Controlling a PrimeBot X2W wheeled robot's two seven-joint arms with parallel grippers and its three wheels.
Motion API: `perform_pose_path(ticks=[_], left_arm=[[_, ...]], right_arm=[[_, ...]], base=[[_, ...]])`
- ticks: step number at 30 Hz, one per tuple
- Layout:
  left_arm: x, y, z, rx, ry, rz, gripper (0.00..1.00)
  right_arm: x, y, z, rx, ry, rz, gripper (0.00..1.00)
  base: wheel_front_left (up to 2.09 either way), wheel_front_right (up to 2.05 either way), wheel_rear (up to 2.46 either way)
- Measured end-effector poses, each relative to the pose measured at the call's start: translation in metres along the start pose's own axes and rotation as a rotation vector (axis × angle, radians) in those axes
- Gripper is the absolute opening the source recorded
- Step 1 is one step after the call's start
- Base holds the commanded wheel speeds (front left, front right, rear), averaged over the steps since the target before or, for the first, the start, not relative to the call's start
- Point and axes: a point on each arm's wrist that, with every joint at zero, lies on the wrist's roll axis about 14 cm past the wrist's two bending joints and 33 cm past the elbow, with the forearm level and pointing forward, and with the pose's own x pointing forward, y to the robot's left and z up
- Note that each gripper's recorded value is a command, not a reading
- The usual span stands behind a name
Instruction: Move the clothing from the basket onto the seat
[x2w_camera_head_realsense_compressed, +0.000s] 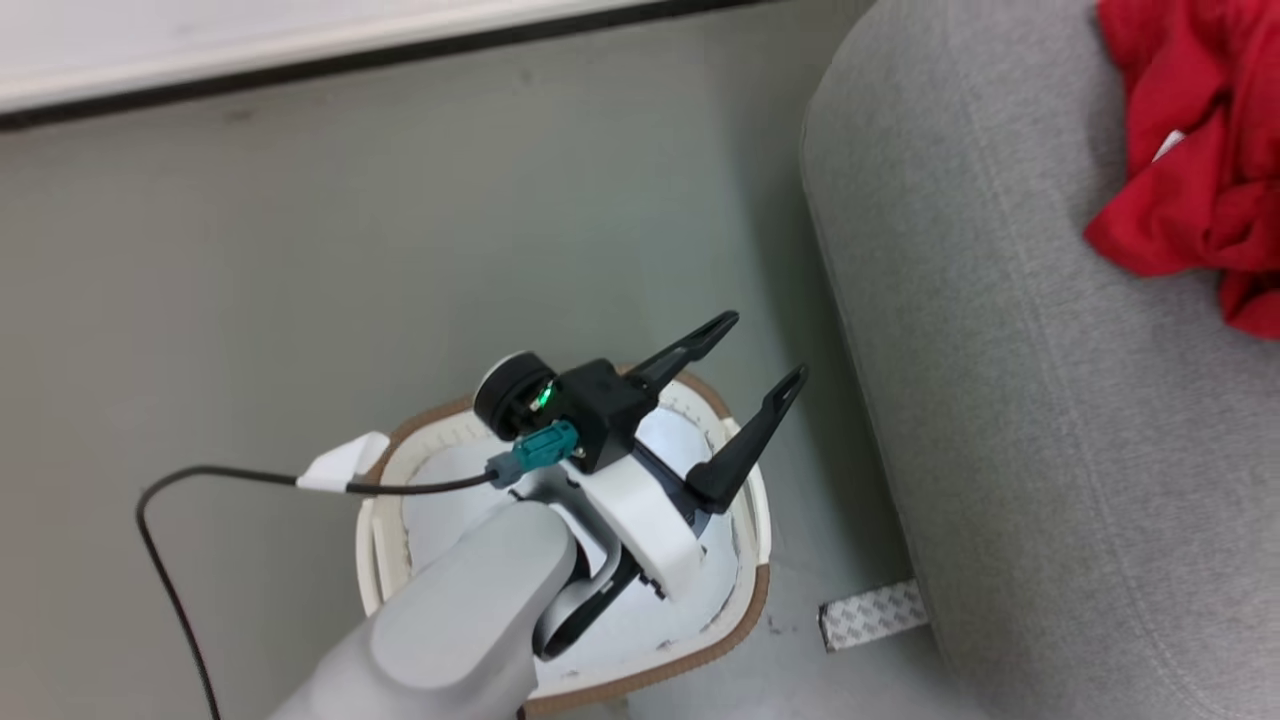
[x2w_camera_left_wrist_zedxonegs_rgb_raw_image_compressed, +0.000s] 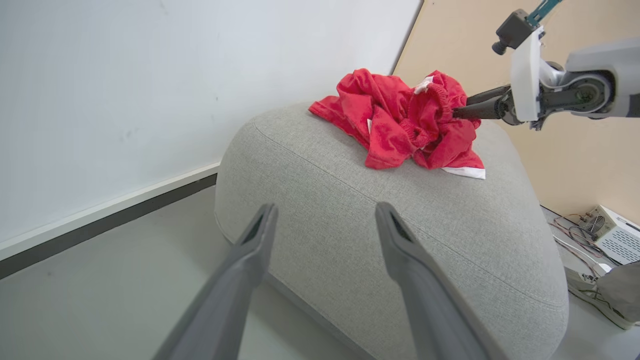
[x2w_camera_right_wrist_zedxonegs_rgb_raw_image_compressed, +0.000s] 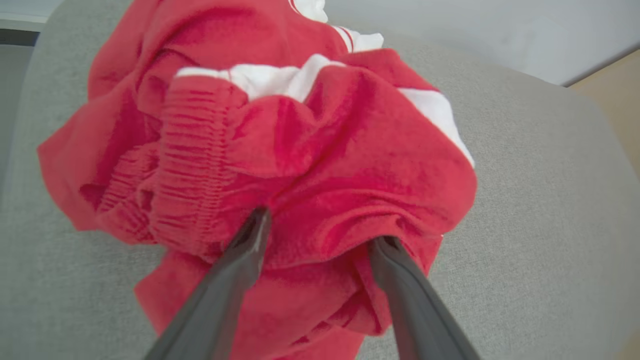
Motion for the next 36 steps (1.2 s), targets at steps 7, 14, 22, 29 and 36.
perform_pose_path(ticks=[7,14,22,29,36], left_arm=[[-0.014,-0.016,0.026,0.030,-0.020,0.038,1.00],[-0.033,-0.035,0.066,0.074,-0.089,0.094,1.00],[-0.072,-0.034,0.119,0.129,-0.211,0.238,1.00],[-0.133,0.005,0.143,0.175,-0.275,0.444,1.00],[-0.199,0.040,0.156,0.177,-0.342,0.658,1.00]], right_arm=[[-0.044,-0.008,-0.002,-0.021,-0.003,0.030,1.00],[-0.099,-0.023,0.031,-0.023,-0.168,0.051,1.00],[-0.159,-0.013,0.083,-0.022,-0.499,0.110,1.00],[-0.182,0.034,0.119,0.033,-0.763,0.225,1.00],[-0.185,0.082,0.113,0.164,-0.880,0.313,1.00]], base=[[0.00,0.00,0.00],[0.00,0.00,0.00],[0.00,0.00,0.00],[0.00,0.00,0.00],[0.00,0.00,0.00]])
